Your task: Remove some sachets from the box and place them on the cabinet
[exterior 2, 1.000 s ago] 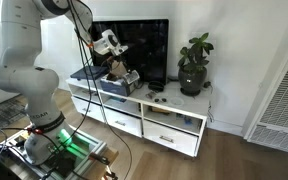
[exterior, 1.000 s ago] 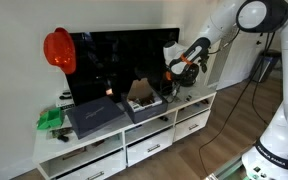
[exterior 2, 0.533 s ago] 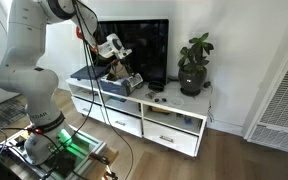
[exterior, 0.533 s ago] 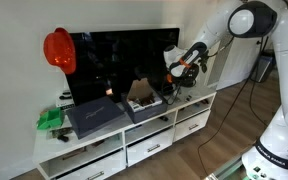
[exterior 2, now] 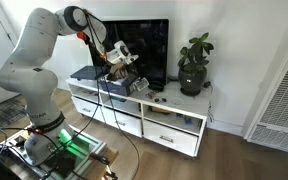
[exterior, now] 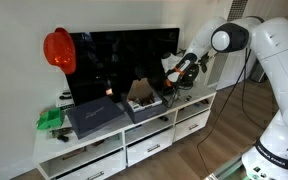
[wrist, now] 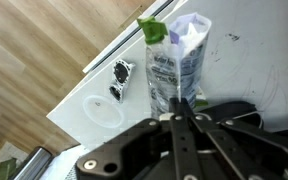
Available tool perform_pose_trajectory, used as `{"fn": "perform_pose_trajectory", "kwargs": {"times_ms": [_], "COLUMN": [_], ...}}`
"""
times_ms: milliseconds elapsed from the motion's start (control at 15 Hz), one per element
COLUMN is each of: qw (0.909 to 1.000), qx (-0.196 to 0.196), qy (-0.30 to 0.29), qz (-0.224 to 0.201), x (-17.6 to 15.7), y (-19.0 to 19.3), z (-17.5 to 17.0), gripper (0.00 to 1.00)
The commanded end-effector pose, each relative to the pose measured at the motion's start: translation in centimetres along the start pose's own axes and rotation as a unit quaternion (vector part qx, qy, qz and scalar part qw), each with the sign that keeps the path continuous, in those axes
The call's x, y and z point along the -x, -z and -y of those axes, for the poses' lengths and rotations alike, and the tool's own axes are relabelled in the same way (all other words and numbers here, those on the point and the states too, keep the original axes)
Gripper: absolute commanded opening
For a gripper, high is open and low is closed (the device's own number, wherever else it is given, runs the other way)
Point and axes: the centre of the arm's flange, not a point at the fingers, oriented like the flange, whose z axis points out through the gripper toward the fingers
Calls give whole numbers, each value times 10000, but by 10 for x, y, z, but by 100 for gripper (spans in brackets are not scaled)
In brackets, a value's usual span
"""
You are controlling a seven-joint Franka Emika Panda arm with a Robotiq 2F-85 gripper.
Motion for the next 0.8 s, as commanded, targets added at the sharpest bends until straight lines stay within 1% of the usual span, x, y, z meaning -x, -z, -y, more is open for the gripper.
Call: {"fn": "perform_pose_trajectory", "kwargs": {"times_ms": [0,333,467,733], "qw": [9996,9973,9966,9928], "qx": [17,26,20,127], "qy": [271,713,811,1167], "qz": [-88,-185,-146,-219], "x": [-27,-32,-34,-34], "y": [-30,-64,-78,-102], "z": [28,51,56,62], "gripper": [1,1,1,1]}}
